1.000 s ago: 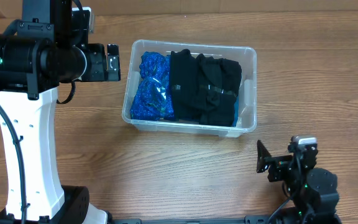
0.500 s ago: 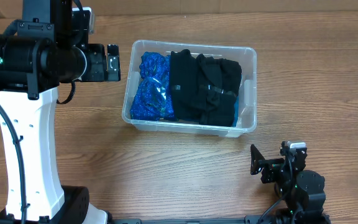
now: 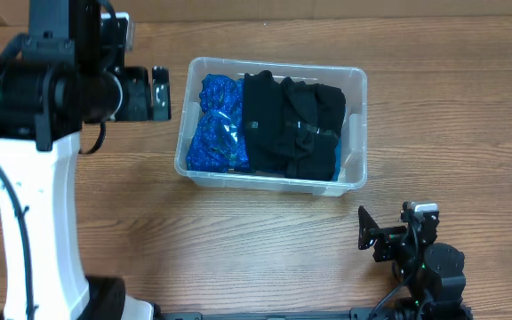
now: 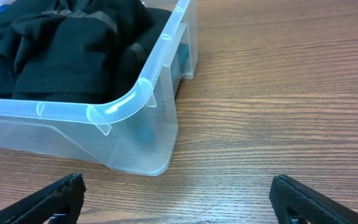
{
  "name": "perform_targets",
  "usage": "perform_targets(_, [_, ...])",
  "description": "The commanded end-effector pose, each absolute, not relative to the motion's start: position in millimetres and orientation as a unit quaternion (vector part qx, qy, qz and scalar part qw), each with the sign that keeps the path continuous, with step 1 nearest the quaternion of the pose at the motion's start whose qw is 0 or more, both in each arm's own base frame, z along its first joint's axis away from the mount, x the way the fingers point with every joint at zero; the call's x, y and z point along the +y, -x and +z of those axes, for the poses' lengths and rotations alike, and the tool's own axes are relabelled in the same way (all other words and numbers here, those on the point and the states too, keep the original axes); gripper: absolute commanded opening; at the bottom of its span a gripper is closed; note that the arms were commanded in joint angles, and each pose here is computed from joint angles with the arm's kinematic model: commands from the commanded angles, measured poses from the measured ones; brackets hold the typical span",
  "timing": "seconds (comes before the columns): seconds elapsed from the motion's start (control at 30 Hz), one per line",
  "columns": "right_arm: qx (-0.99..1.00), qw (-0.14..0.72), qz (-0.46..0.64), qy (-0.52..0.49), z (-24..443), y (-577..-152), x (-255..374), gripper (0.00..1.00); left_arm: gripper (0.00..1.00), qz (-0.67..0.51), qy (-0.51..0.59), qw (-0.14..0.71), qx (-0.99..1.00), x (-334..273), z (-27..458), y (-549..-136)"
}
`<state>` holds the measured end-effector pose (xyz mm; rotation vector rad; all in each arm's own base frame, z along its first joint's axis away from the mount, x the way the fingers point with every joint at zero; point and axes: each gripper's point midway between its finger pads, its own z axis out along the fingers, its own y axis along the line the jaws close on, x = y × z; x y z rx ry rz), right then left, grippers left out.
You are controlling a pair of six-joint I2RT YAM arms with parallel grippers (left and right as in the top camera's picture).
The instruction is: Pack container
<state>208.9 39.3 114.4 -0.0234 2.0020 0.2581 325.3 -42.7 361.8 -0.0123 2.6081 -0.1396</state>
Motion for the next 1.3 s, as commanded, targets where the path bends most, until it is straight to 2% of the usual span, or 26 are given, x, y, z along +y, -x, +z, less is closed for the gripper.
perform_targets(0.0, [0.841, 0.531, 0.108, 0.006, 109, -209, 38, 1.00, 1.00, 0.002, -0.007, 0.345, 0.938, -19, 381, -289])
perform_targets(0.1, [0.841, 0.531, 0.108, 0.006, 109, -209, 38, 1.00, 1.00, -0.011, -0.057, 0.473, 0.879, -28, 379, -287])
perform_targets(0.23, [0.841, 0.531, 0.108, 0.006, 109, -209, 38, 1.00, 1.00, -0.008, -0.075, 0.547, 0.834, -27, 320, -259])
perform_targets(0.33, [0.841, 0.531, 0.108, 0.006, 109, -209, 38, 1.00, 1.00, -0.008, -0.074, 0.561, 0.824, -25, 246, -236])
perform_targets(0.47, [0.841, 0.531, 0.108, 0.006, 109, -209, 38, 1.00, 1.00, -0.010, -0.069, 0.561, 0.825, -22, 183, -217])
perform_targets(0.67, [0.841, 0.531, 0.108, 0.006, 109, -209, 38, 1.00, 1.00, -0.016, -0.024, 0.567, 0.823, -14, 135, -213])
perform_targets(0.77, [0.841, 0.531, 0.108, 0.006, 109, -209, 38, 1.00, 1.00, -0.014, -0.012, 0.544, 0.839, -11, 110, -213])
perform_targets(1.27, [0.841, 0.531, 0.108, 0.006, 109, -209, 38, 1.00, 1.00, -0.013, -0.011, 0.542, 0.840, -11, 108, -213])
